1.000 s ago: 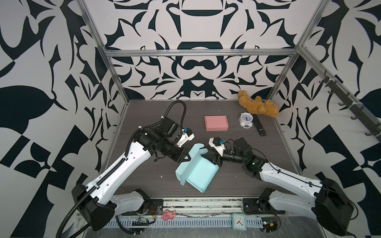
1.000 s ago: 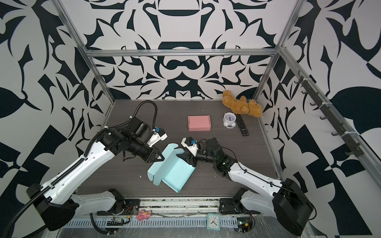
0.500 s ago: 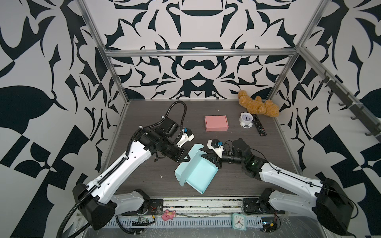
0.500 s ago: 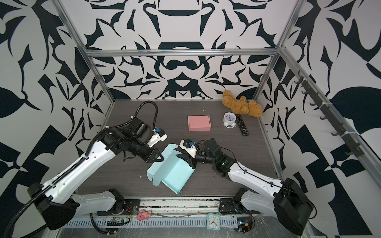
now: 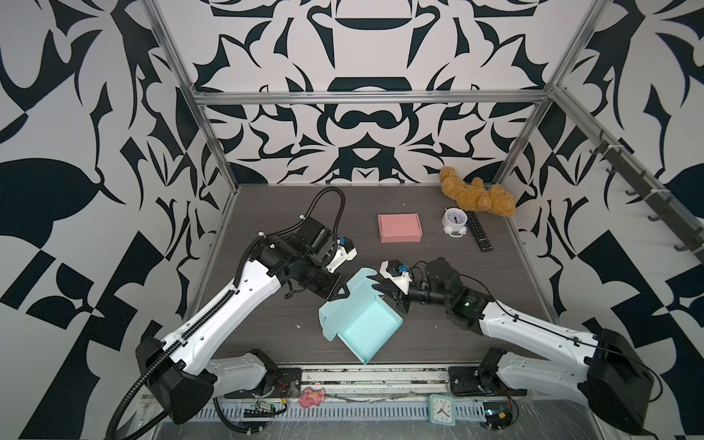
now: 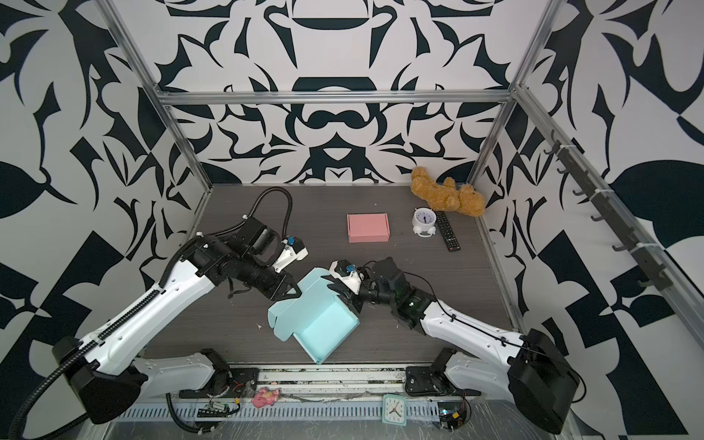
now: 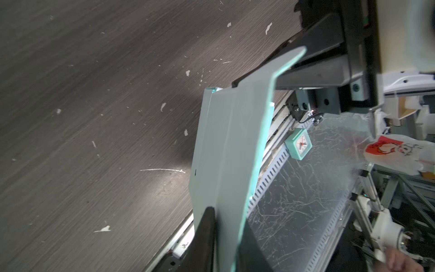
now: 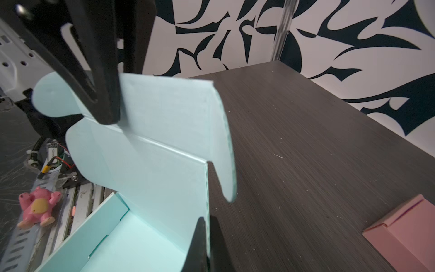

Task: Assemble paper box
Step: Turn over the paper box at the center of the table.

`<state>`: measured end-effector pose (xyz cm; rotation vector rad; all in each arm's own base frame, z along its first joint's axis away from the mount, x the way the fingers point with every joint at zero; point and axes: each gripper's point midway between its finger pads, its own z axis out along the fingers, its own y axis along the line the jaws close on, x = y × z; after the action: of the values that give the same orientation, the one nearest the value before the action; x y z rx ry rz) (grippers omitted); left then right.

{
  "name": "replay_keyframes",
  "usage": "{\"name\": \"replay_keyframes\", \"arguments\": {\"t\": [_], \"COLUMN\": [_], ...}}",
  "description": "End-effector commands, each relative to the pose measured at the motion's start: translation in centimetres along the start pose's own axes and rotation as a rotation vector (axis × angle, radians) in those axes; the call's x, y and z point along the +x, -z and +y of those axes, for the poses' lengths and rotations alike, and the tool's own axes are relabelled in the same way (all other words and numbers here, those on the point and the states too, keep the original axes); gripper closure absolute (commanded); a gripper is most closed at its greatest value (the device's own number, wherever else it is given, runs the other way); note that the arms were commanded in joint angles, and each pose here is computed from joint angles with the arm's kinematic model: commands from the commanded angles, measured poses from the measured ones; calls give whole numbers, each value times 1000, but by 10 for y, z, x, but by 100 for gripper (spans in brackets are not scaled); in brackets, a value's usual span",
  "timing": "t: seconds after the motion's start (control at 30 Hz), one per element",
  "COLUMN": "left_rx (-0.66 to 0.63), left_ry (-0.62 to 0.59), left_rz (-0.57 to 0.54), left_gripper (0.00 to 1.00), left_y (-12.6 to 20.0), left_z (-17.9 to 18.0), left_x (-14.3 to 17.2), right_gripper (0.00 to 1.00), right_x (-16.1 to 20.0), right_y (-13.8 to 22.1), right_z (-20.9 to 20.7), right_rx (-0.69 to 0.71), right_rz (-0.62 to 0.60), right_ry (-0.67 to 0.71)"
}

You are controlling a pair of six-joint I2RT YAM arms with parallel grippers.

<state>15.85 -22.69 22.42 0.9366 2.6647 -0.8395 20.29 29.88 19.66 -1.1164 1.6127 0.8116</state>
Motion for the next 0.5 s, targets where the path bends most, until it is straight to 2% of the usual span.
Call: {"name": "replay_keyframes", "arguments": {"t": [0.0,0.17,0.27,0.33,0.47], "left_rx": [-63,-112,-188,-224,-211], "left_ry": [7,24,45,66,87], "left_rz": [-2,-58,-111,-157,-302], "left_gripper": [69,45,31,25,20], "left_y": [7,8,4,-1,-7], "left_z": [8,17,35,45,51], "left_x": [3,-1,-4,-5,-15], "right_gripper": [97,96,94,94,94], "right_x": [-21,-16,-9,-6,2], "right_y": [11,16,18,18,18], "right_z": [-12,-23,-30,-33,-38], "right_rx": [89,169,212,232,260], "right_rz": [-85,-90,-81,-75,-51], "right_ry": [37,21,7,-9,-42]}}
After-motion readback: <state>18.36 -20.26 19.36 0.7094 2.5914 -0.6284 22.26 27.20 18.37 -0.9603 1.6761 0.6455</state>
